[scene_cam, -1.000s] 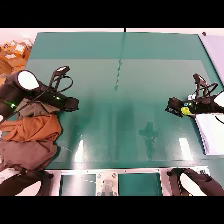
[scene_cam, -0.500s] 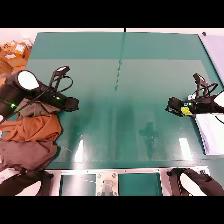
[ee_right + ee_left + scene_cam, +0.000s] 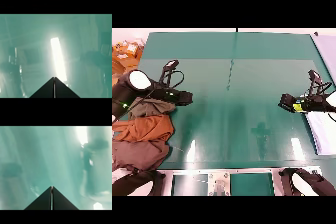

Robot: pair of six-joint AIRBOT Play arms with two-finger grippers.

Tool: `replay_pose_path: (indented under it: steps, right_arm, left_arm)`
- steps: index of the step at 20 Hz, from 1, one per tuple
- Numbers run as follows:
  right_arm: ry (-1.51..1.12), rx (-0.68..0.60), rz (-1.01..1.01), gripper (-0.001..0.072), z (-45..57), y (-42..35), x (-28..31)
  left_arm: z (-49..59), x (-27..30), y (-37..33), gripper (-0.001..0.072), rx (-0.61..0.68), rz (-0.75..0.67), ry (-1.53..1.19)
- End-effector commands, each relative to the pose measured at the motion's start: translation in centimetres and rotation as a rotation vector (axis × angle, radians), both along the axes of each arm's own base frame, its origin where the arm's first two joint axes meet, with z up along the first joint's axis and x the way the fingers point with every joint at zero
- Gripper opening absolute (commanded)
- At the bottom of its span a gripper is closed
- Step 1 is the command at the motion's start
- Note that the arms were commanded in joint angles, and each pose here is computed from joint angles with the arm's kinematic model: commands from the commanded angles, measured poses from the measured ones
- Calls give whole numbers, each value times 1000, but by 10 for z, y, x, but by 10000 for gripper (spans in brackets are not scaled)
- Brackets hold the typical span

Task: Fold the shirts.

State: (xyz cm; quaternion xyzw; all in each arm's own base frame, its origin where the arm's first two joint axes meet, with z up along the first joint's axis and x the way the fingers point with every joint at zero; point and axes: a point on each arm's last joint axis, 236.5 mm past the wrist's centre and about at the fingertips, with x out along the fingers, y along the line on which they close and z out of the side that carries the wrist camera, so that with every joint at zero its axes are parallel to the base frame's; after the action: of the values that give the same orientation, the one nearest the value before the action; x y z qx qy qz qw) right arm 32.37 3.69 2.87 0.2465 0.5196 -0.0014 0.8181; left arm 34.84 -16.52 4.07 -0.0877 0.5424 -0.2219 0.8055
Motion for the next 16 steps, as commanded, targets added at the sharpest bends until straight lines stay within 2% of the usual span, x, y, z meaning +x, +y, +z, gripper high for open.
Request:
replay_pose_path:
  steps: [1,2,3,5,9,14,15,16]
  right_arm:
    - [-42,12,-17,12,5,1,9]
    - [-43,24,-18,11,6,3,10]
    - [-43,27,-19,12,6,3,10]
    - [-43,27,-19,13,6,3,10]
    - [-54,25,-24,14,8,2,12]
    - [-57,25,-24,14,8,2,13]
    - [-57,25,-25,14,8,2,13]
    - [-57,25,-25,14,8,2,13]
  left_arm:
    - [5,43,82,107,290,132,-149]
    - [14,55,125,624,405,227,-186]
    - [24,65,166,720,484,340,-217]
    - [22,62,228,720,557,467,-194]
    - [-37,48,303,720,571,615,-23]
    - [-133,39,308,712,515,622,200]
    - [-145,37,303,695,497,615,229]
    - [-150,38,300,568,483,613,239]
